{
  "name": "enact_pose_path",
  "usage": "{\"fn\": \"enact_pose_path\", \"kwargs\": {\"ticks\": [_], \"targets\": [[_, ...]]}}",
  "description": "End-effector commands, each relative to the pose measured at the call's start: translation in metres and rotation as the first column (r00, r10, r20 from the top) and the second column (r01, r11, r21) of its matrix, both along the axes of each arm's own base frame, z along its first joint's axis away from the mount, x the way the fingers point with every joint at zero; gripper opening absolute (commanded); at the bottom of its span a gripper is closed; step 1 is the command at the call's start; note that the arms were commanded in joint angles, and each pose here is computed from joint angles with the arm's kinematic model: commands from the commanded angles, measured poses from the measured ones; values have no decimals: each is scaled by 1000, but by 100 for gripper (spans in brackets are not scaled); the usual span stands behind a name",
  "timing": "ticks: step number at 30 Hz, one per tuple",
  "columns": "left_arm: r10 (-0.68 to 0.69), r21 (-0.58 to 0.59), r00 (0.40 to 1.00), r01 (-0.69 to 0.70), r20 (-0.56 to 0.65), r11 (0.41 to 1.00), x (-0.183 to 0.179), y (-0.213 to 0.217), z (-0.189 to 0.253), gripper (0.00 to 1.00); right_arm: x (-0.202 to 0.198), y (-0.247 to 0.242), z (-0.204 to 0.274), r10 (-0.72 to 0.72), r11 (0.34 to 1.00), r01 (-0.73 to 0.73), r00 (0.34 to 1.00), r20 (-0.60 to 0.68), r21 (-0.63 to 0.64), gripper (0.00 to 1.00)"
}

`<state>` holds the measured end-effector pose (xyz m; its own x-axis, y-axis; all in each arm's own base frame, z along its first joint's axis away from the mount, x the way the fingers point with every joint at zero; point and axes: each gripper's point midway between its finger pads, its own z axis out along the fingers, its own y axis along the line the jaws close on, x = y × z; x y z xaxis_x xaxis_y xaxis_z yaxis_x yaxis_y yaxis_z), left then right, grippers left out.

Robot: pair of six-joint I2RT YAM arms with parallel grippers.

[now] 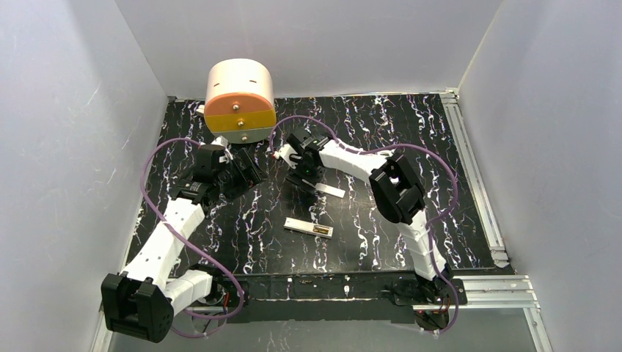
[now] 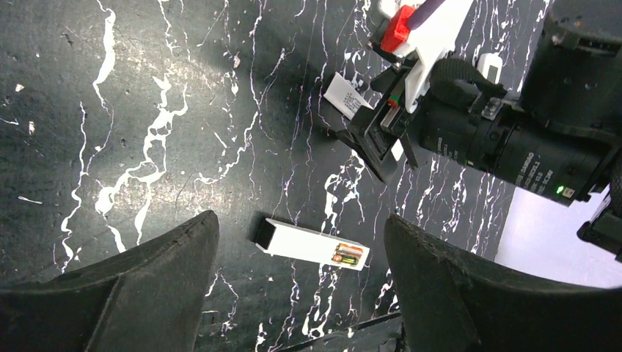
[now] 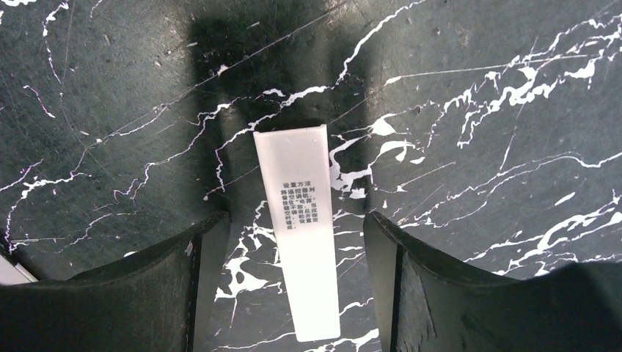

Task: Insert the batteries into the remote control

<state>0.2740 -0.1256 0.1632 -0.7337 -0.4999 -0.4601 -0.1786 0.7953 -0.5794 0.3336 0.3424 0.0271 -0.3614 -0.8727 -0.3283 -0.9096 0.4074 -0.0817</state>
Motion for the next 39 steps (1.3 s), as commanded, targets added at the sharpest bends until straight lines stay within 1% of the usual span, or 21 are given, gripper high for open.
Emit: {"fn": "enact_pose_path", "kwargs": {"ticks": [1,4,7,9,11,13,16,17,19,23,27,33,39], "targets": [[-36,-7,999,36,-8,999,-5,-2,-3,80,-3,-8,-15,56,997,-59,995,-87,-39,74],[-38,-4,999,38,-11,999,-5,-2,-3,80,-13,-6,-23,73,997,-77,986,-149,-25,70],[-40,-7,999,40,-12,999,-5,-2,-5,80,-21,-8,-30,80,996,-86,979,-185,-22,66],[-48,-16,999,48,-16,999,-5,-5,-5,80,-23,-12,-36,79,996,-87,977,-196,-36,62],[-55,-27,998,55,-24,998,-5,-7,-8,79,-24,-14,-41,75,995,-87,977,-200,-49,55],[-64,-43,998,62,-30,997,-5,-10,-9,79,-20,-17,-44,60,995,-74,981,-187,-67,48],[-86,-85,996,82,-38,993,-5,-18,-14,79,-5,-25,-42,24,991,-35,996,-88,-132,39],[-92,-102,995,87,-42,991,-5,-21,-17,79,-3,-25,-41,25,991,-33,998,-63,-132,37],[-103,-134,993,95,-57,986,-5,-27,-22,79,0,-19,-27,35,996,-36,999,-9,-85,36],[-148,-211,985,127,-87,969,-2,-41,-30,79,-4,-8,-4,55,998,-55,998,22,21,35],[-182,-270,977,146,-113,952,1,-52,-40,79,-14,-3,12,82,992,-83,997,4,93,35],[-188,-290,975,146,-122,946,4,-56,-52,76,-30,5,27,121,975,-109,991,-53,192,35],[-162,-292,976,113,-147,950,9,-55,-67,67,-36,9,38,128,957,-108,990,-57,268,36]]}}
